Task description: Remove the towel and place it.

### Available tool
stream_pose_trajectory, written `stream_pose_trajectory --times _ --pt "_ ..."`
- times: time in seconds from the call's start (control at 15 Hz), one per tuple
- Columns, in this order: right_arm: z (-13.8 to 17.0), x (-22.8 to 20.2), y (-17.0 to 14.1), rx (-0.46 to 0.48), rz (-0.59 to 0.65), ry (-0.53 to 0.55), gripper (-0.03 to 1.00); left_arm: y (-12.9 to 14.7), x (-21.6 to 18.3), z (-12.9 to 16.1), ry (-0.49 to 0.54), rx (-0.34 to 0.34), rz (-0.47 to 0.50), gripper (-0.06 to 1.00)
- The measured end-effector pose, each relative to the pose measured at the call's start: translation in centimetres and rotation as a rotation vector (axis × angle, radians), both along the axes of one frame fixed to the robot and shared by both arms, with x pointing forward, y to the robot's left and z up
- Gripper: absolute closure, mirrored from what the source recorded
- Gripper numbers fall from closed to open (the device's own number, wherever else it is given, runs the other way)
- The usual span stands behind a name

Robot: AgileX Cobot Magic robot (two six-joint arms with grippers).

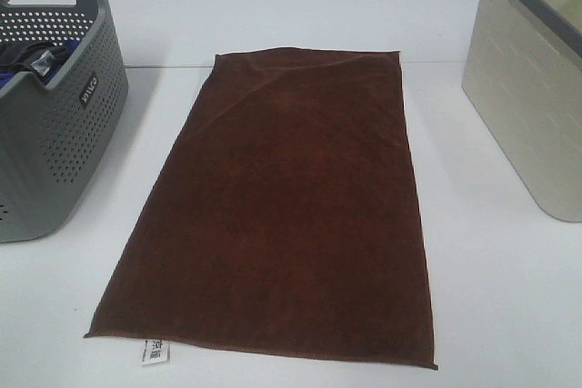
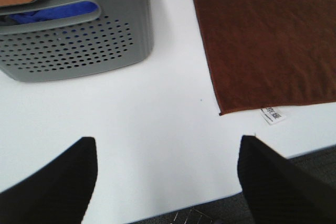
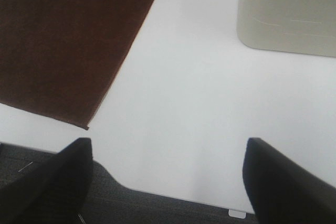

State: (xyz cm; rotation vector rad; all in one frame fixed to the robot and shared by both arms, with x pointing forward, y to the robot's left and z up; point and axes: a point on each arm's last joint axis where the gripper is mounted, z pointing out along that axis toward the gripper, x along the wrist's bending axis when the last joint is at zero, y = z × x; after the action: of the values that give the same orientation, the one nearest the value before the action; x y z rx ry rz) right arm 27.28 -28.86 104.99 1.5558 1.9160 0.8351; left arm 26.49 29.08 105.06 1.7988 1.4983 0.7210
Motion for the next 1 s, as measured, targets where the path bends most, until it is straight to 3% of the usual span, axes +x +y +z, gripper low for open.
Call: stream_pose_trajectory --times 0.13,0.4,0.67,1.0 --pt "0.0 -0.1 0.0 0.003 -0.015 -0.005 0.22 0.2 -0.8 0.1 -0.060 -0.002 0.069 0.23" --pt "0.4 -2.3 -0.1 0.012 -0.014 -0.150 0.22 0.2 -3.1 0.2 -0.205 -0.008 0.068 0.23" --pt "0.4 -3.8 -0.2 0.018 -0.014 -0.249 0.22 0.2 -3.2 0.2 -0.209 -0.013 0.018 0.23" --pt "0.3 -4.1 -0.2 0.016 -0.043 -0.268 0.22 0.2 -3.2 0.2 -0.209 -0.009 0.020 0.23"
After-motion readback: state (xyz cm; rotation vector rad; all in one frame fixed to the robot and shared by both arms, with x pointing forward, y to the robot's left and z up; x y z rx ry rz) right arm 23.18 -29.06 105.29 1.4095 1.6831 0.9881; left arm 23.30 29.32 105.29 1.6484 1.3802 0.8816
